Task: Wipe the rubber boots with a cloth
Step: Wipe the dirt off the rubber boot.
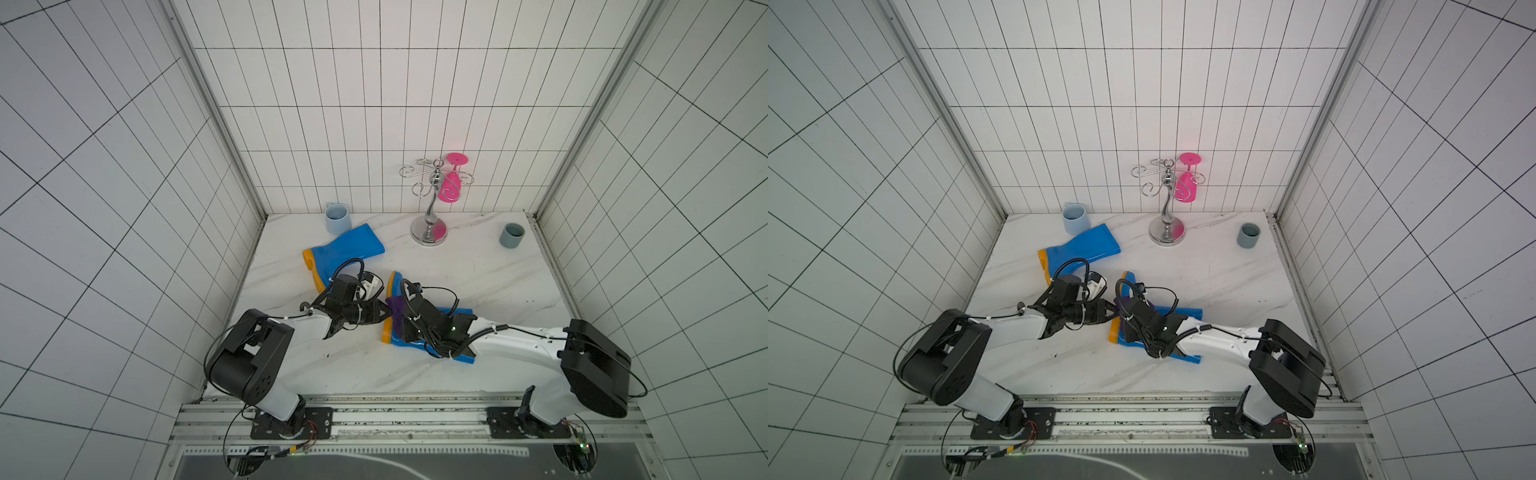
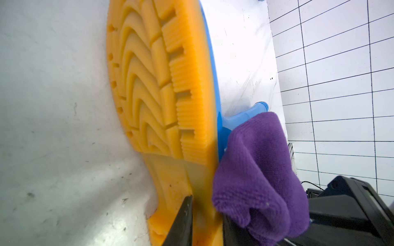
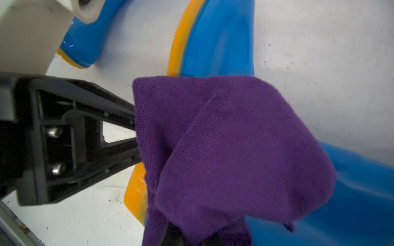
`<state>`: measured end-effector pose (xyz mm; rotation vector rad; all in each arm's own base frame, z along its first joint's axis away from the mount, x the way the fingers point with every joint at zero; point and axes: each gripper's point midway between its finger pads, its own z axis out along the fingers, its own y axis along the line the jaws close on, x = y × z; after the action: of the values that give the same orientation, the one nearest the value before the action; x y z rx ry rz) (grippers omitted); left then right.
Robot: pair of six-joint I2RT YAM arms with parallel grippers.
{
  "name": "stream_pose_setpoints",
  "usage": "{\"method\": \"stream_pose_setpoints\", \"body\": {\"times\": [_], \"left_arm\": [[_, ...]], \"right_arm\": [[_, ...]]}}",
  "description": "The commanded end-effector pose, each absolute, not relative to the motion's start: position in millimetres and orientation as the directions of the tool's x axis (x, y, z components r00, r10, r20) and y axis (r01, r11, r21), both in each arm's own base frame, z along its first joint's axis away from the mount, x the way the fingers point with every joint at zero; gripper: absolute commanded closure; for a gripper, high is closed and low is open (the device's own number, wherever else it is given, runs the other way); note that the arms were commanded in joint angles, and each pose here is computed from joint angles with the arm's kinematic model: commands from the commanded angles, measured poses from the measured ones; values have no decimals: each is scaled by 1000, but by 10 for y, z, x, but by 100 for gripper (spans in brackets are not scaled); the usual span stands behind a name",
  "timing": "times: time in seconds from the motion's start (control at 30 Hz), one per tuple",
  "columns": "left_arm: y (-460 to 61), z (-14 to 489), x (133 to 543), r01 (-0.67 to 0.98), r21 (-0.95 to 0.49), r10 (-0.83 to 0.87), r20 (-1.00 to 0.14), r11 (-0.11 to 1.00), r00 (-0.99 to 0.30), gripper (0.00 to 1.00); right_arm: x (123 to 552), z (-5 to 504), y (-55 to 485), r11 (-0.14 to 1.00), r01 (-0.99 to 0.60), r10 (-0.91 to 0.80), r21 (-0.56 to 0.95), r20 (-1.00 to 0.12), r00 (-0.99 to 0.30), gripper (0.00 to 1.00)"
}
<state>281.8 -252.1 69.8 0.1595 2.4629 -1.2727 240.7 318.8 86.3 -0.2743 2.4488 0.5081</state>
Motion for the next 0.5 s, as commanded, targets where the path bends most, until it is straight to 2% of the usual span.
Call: {"method": "stream_pose_setpoints", "body": {"times": [0.0, 0.27, 0.47], "left_arm": [[-2212, 62, 2657, 82, -661, -103, -235, 746, -967, 77], [-2220, 42, 2606, 85, -659, -92, -230, 748, -969, 77], [-2237, -20, 2567, 84, -656, -80, -217, 750, -973, 77]], "right_arm": [[2468, 693, 3198, 922, -311, -118, 230, -599, -792, 100], [2984, 784, 3258, 934, -286, -85, 213, -645, -760, 100], [3205, 1032, 3239, 933, -281, -56, 223, -683, -728, 100]]}}
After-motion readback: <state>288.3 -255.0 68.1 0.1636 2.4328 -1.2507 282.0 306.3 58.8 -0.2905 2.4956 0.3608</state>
